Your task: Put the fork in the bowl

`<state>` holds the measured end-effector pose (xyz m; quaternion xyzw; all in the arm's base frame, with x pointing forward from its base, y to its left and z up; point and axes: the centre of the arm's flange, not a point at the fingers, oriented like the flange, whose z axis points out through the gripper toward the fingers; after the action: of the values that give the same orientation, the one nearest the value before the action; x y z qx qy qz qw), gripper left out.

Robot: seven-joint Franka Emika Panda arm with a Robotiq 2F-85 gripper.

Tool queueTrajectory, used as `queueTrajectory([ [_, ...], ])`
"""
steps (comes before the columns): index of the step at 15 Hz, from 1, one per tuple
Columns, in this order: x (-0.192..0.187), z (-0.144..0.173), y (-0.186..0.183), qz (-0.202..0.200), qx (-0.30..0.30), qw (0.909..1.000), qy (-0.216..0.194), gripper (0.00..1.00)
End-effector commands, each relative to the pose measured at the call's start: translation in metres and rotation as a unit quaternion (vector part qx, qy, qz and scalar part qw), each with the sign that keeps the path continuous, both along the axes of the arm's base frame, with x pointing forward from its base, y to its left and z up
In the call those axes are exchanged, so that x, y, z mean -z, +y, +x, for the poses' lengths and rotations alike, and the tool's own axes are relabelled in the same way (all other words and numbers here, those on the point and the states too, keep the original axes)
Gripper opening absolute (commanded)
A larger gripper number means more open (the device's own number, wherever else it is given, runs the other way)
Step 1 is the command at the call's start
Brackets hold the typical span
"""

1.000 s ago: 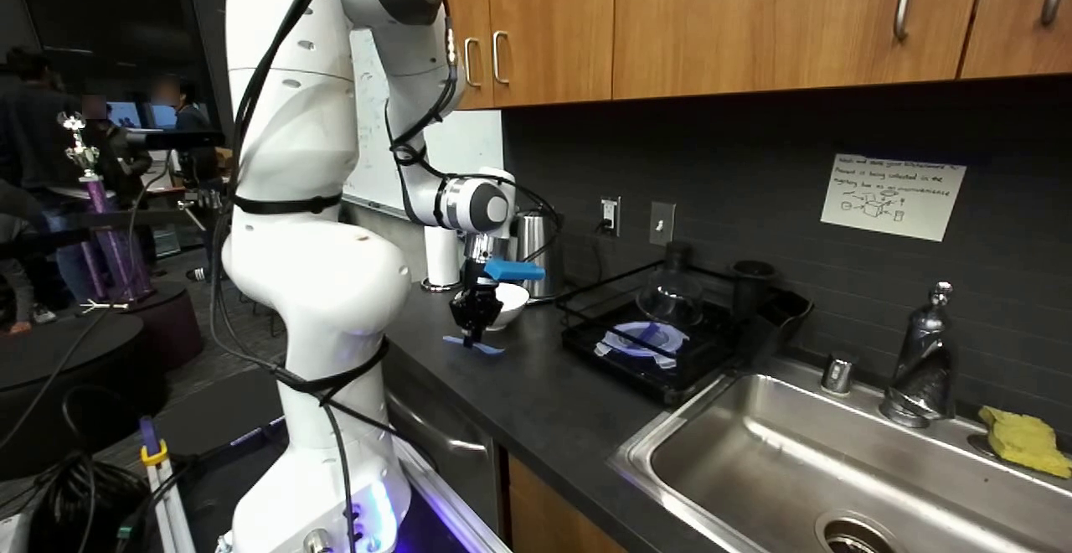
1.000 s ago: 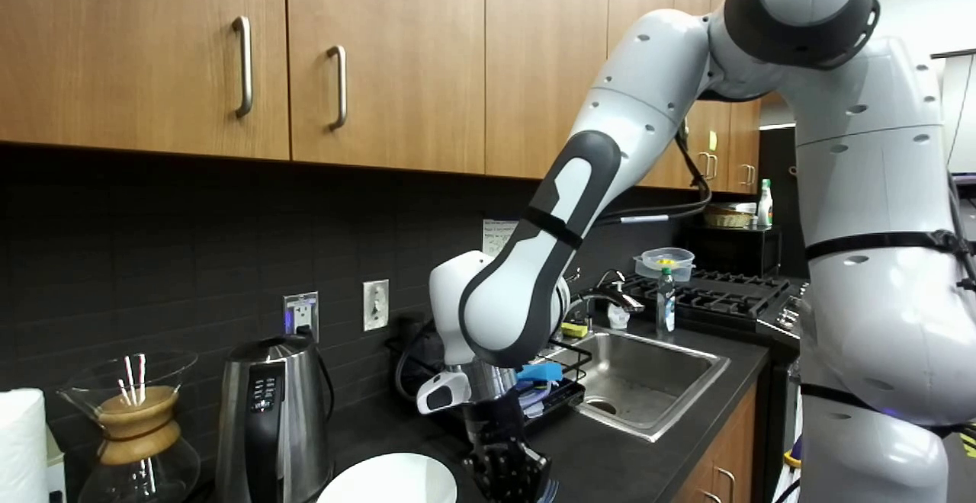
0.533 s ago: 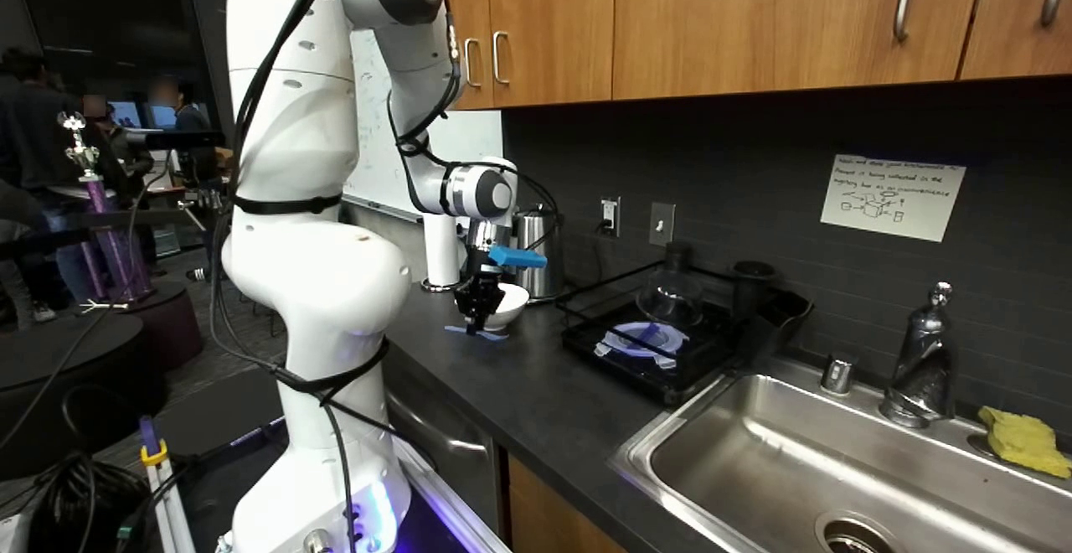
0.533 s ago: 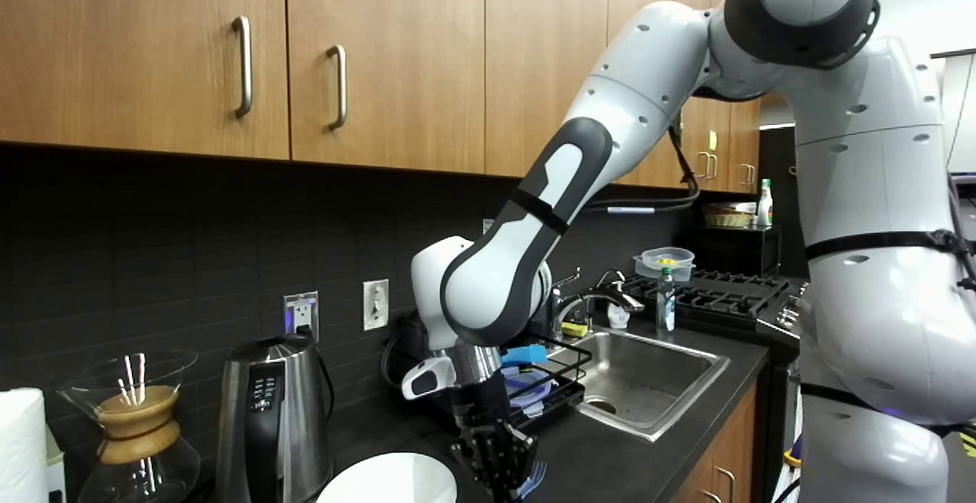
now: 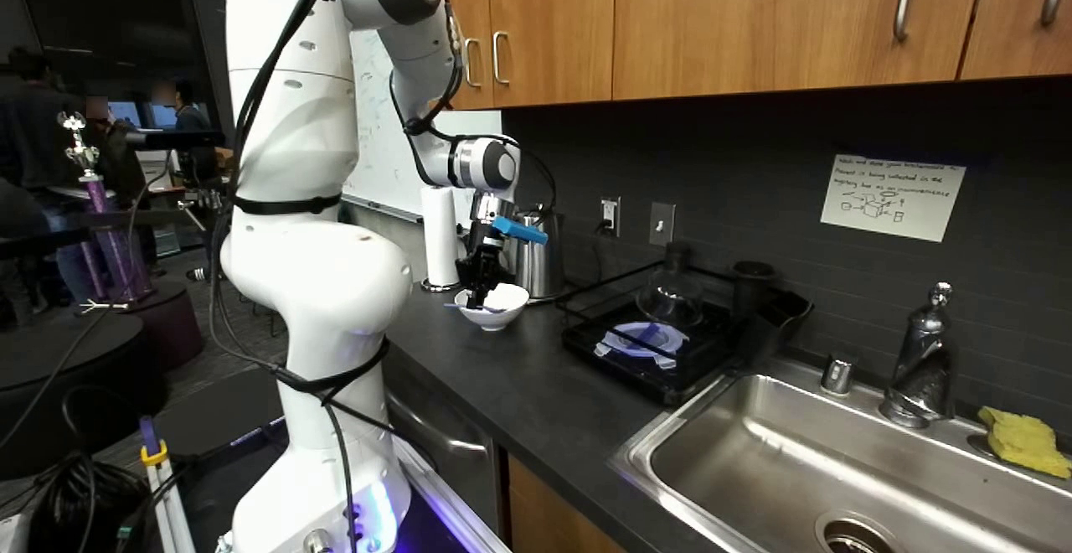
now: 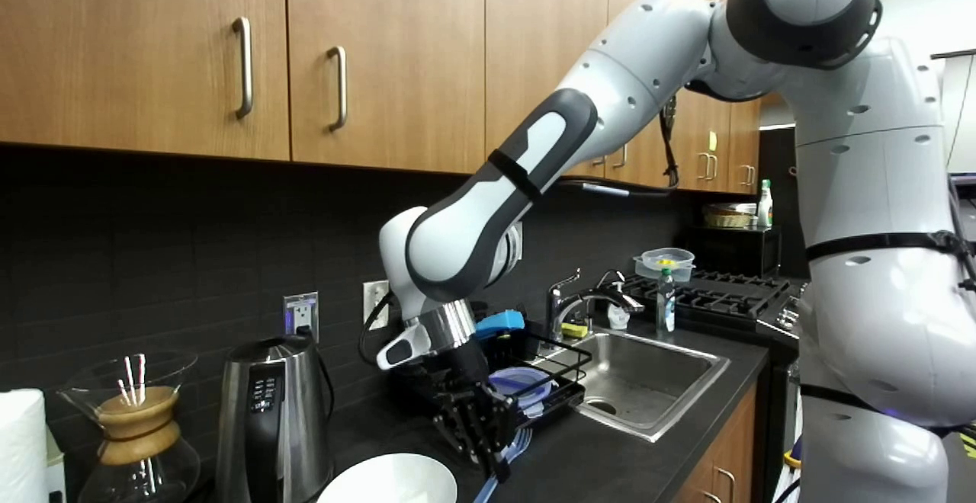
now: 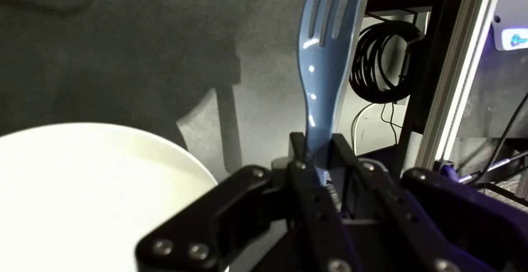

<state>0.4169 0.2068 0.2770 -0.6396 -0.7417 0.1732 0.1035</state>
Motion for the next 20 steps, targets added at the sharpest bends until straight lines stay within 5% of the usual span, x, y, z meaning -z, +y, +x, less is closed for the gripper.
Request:
queueTrajectory([
  [1, -0.014, 0.012, 0.011, -0.013, -0.014, 0.9998, 0.006, 0.04],
  [20, 0.016, 0.039, 0.035, -0.044, -0.095, 0.9945, -0.007, 0.04],
])
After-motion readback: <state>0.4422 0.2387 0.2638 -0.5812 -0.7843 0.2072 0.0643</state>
